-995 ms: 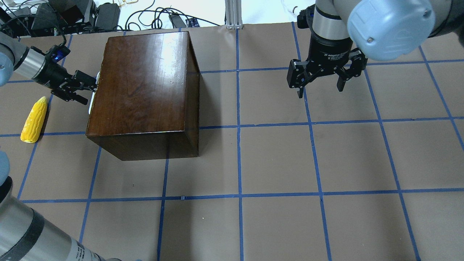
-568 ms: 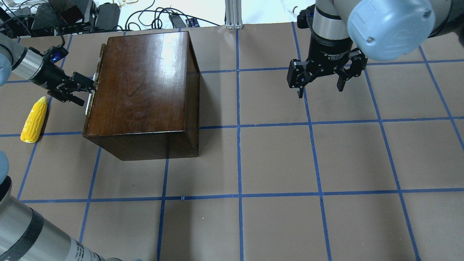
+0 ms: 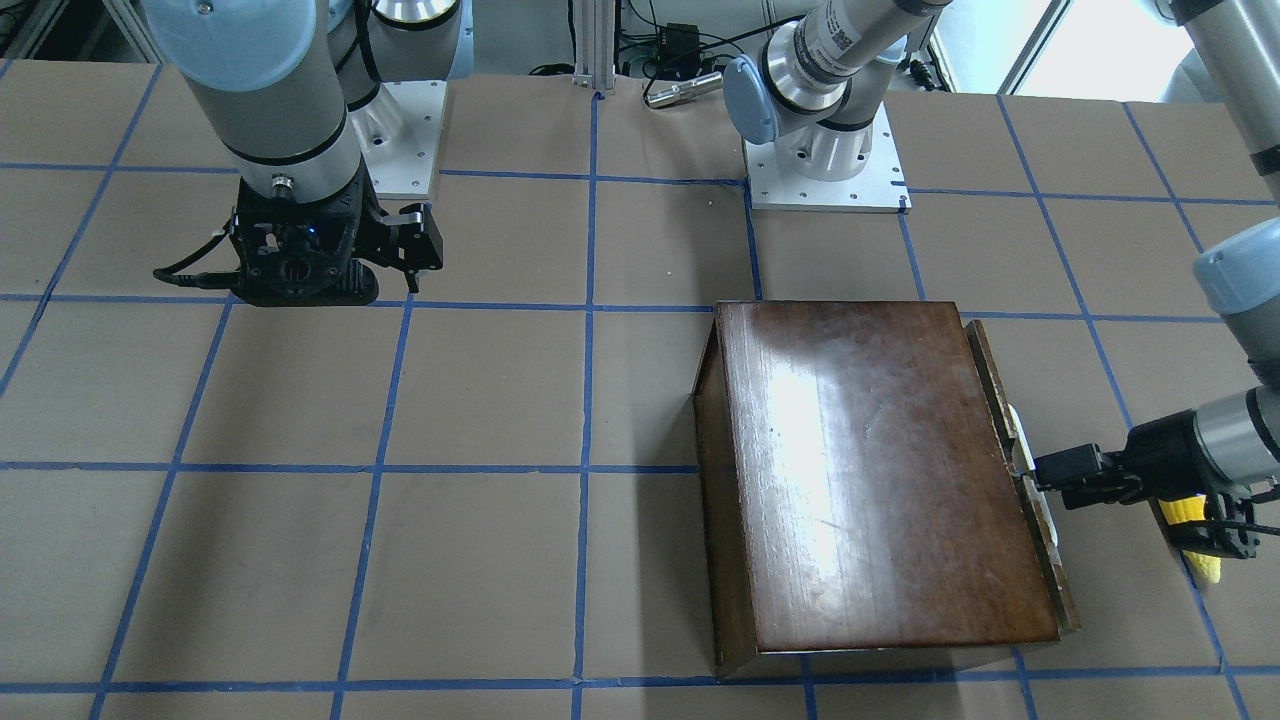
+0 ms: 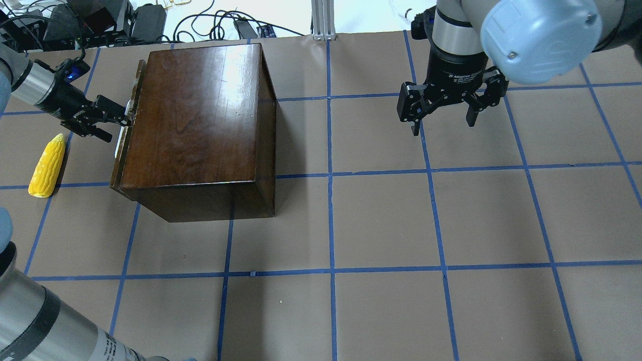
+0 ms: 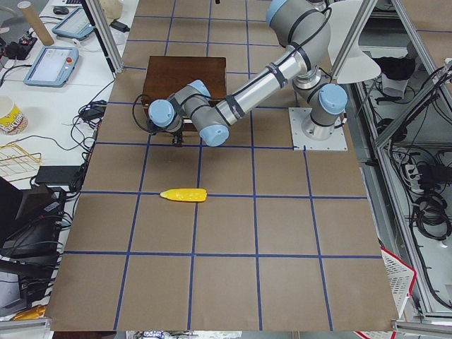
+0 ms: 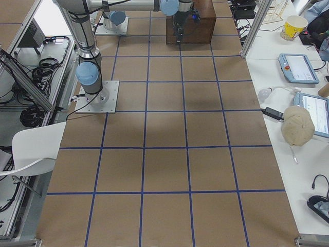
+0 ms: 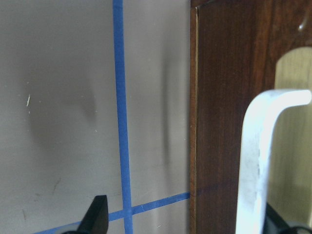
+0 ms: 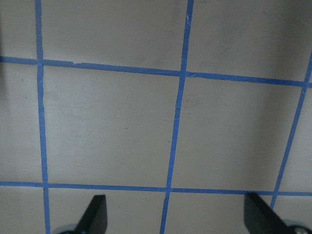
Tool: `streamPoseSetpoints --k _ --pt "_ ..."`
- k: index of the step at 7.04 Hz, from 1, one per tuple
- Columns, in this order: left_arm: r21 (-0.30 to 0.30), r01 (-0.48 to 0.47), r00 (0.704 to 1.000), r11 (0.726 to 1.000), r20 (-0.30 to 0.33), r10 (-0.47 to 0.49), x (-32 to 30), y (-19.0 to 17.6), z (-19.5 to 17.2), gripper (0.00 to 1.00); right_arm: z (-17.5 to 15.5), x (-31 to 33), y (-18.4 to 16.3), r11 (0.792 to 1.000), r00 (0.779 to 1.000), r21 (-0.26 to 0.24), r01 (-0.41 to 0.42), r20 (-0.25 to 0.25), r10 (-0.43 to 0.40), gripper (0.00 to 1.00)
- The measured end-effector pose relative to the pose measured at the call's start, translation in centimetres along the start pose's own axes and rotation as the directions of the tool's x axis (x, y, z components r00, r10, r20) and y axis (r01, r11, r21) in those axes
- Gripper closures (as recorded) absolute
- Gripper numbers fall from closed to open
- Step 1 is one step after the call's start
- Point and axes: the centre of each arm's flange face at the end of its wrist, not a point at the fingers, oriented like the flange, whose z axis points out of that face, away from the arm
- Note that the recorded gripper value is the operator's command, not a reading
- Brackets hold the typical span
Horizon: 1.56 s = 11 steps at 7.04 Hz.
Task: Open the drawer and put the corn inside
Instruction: 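Pull the drawer open with the left gripper, away from the cabinet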
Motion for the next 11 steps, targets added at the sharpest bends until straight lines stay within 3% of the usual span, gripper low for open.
streamPoseSetpoints --k 11 --pt "0.003 -0.02 0.998 1.0 0.061 0.02 -3.4 -0.2 -2.0 0.0 0.0 0.0 0.0 1.0 1.0 0.0 -0.001 0.0 0.001 0.0"
